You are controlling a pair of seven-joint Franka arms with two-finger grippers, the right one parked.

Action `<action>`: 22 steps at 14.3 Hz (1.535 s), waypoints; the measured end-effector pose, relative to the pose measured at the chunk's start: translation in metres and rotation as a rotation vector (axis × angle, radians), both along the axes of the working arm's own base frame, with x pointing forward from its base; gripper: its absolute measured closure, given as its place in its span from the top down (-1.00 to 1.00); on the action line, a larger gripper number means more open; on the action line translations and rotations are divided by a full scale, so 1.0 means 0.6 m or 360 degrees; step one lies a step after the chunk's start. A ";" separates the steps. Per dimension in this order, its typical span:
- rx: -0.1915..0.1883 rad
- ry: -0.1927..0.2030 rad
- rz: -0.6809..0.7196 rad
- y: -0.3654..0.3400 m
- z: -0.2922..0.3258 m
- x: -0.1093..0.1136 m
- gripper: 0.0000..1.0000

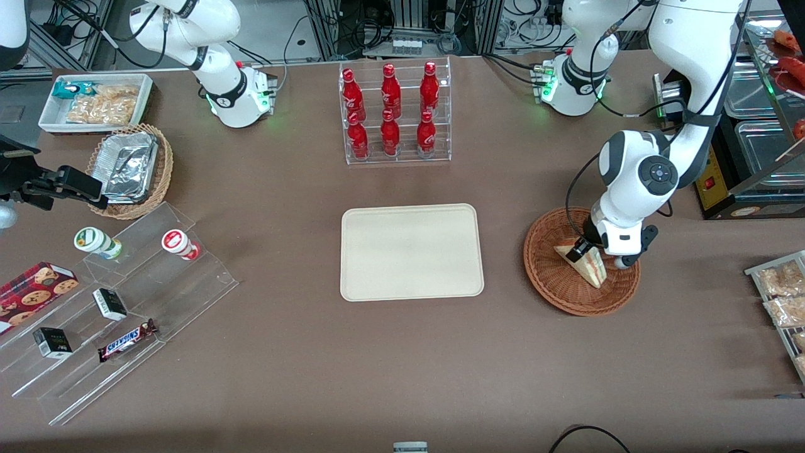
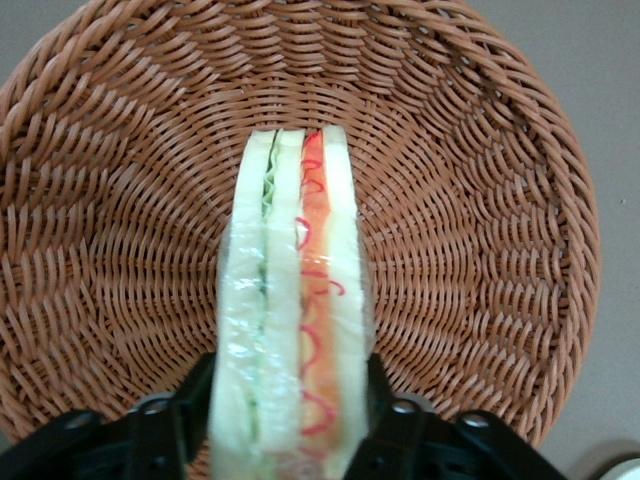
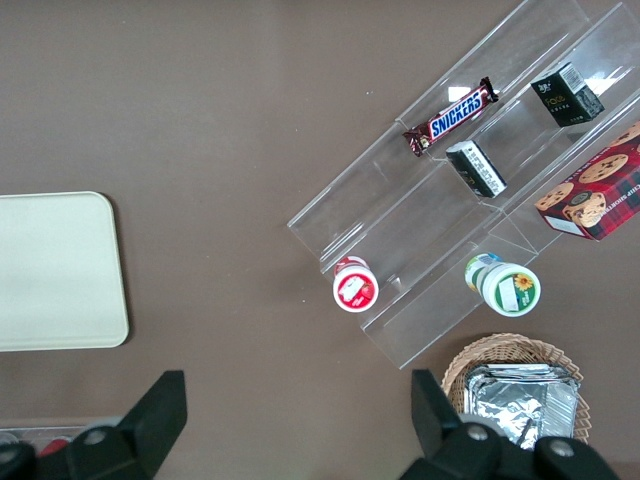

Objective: Place sandwich from basket to tray
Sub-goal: 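Lift the sandwich and carry it with the left gripper over the cream tray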

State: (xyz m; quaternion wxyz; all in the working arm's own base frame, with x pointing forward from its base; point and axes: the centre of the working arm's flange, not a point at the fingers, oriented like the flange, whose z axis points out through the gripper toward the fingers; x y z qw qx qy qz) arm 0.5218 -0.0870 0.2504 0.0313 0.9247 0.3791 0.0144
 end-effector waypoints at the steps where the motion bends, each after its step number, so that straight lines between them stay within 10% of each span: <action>1: 0.0001 -0.0005 -0.0022 0.000 0.001 0.001 -0.03; 5: 0.0038 0.0003 -0.0453 -0.007 0.027 0.019 -0.48; 10: 0.0060 0.0221 -0.1018 -0.146 0.171 0.077 -0.71; 22: 0.0041 0.0249 -0.1055 -0.604 0.061 0.008 -0.71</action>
